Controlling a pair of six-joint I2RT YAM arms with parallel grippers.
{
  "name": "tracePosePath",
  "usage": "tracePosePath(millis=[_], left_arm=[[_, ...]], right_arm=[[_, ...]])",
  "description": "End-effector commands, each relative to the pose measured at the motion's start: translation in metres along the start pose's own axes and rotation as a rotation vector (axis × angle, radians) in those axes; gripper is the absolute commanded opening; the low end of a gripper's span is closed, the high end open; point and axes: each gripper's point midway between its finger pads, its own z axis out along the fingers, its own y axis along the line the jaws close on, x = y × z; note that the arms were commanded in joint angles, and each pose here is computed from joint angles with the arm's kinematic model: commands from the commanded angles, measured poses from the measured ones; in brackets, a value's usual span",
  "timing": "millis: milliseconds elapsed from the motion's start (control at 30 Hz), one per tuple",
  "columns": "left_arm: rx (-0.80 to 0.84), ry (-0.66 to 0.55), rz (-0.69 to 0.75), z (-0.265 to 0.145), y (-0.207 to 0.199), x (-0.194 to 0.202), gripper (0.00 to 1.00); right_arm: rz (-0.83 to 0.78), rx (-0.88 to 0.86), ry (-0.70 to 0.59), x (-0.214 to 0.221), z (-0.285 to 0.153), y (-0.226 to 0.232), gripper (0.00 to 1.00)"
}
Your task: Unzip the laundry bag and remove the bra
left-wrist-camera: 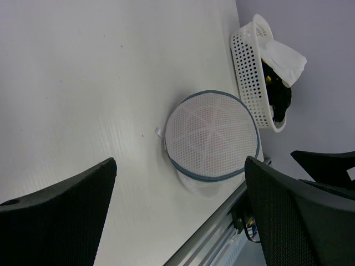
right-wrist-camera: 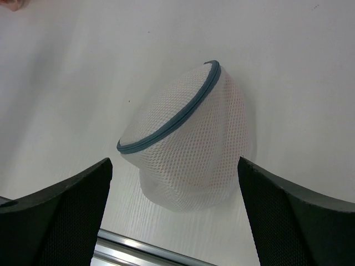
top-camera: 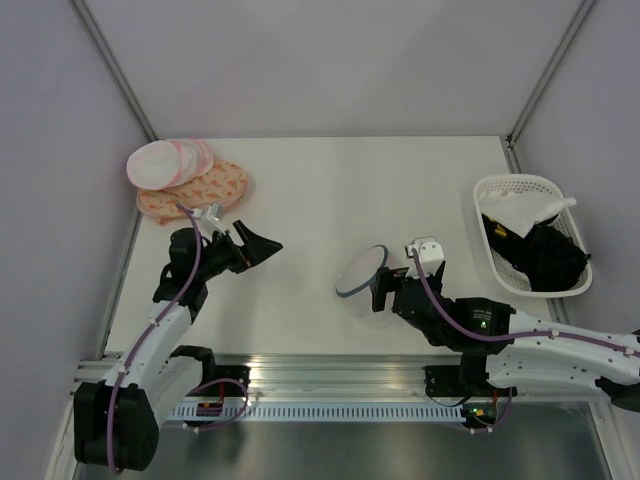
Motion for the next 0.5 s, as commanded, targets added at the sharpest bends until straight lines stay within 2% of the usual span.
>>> tracePosePath(millis=[0,300,467], left_arm=[[0.006,-0.019,0.047,-0.004,0.000,0.001,1.00],[0.062,0.010,0.060,-0.007,-0.010,0.007,1.00],[0.071,0.018,0.043,-0.007,-0.007,0.015,1.00]], right_arm=[[0.060,-0.025,-0.032,-0.016,-0.003,0.009,0.98],[0.060,-0.038,-0.010,-0.009,0.007,0.026,0.98],[0.076,-0.032,0.074,0.003,0.036,0.050,0.98]])
